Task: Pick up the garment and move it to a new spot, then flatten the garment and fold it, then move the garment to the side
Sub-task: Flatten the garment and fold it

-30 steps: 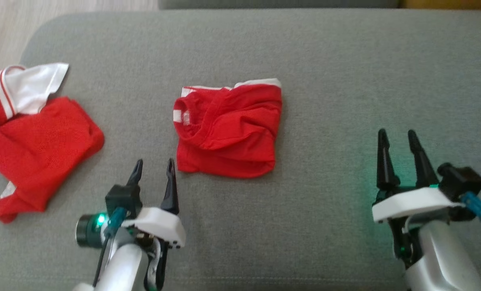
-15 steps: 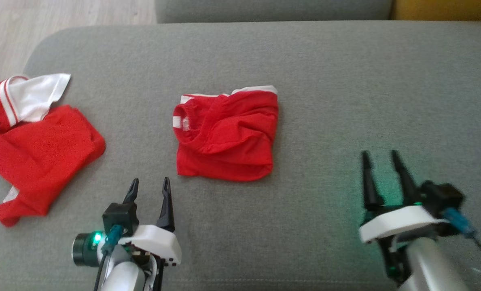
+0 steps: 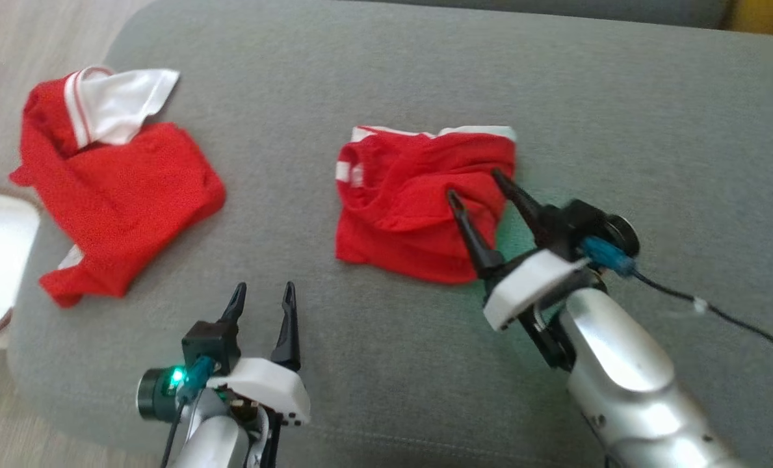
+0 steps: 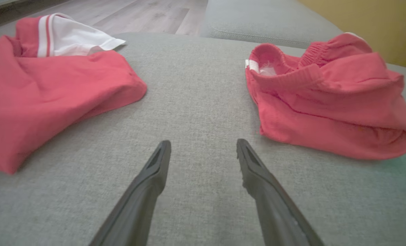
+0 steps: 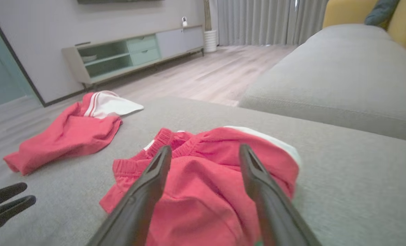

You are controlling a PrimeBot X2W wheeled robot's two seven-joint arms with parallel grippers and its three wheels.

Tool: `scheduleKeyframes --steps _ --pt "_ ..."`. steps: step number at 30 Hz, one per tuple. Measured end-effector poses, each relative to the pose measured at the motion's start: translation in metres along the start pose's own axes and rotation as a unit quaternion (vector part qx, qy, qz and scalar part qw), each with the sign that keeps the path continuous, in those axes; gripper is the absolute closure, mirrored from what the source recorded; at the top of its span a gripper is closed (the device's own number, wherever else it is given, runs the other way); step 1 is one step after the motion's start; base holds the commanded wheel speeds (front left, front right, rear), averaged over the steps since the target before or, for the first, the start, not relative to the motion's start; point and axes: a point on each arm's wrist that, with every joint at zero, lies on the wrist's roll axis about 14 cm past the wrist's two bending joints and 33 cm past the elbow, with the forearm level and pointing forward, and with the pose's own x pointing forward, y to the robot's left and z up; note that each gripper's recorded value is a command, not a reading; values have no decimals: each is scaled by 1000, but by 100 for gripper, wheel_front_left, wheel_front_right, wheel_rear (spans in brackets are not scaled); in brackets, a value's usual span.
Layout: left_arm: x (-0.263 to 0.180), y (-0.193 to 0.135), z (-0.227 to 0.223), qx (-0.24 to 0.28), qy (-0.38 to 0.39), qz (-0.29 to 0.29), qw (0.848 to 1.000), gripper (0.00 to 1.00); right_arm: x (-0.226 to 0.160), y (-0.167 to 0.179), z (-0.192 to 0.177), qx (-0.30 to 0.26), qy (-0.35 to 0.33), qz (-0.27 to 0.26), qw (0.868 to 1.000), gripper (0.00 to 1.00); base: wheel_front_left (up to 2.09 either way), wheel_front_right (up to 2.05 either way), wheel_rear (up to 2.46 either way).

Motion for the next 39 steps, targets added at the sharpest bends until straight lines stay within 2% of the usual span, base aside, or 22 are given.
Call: scheduleKeyframes --steps 5,14,22,26,27,28,29,32,36,39 --pt "-3 9 -4 -5 7 14 1000 0 26 14 -10 -23 39 41 998 0 0 0 0" --pt "-1 15 -8 -9 16 25 999 0 60 8 -13 -76 84 67 991 0 0 0 0" --pt "0 12 -11 -19 23 25 999 0 67 -11 -34 -164 168 79 969 0 0 0 0" --pt "0 13 -13 -22 27 26 999 0 70 -12 -37 -185 183 87 962 0 0 0 0" --pt "-1 13 -14 -22 28 28 999 0 70 -11 -39 -188 188 90 960 7 0 0 0" --pt "-1 14 -14 -22 29 29 999 0 70 -11 -41 -191 192 92 958 21 0 0 0" --pt "-1 14 -15 -23 30 30 999 0 70 -10 -44 -192 198 95 957 53 0 0 0" --pt "-2 17 -16 -25 33 37 998 0 68 -17 -56 -199 224 95 949 100 0 0 0" --pt "-2 19 -17 -26 34 40 998 0 68 -21 -62 -199 237 94 946 100 0 0 0" --pt "0 20 -15 -25 32 41 998 0 73 -16 -57 -191 215 101 952 100 0 0 0"
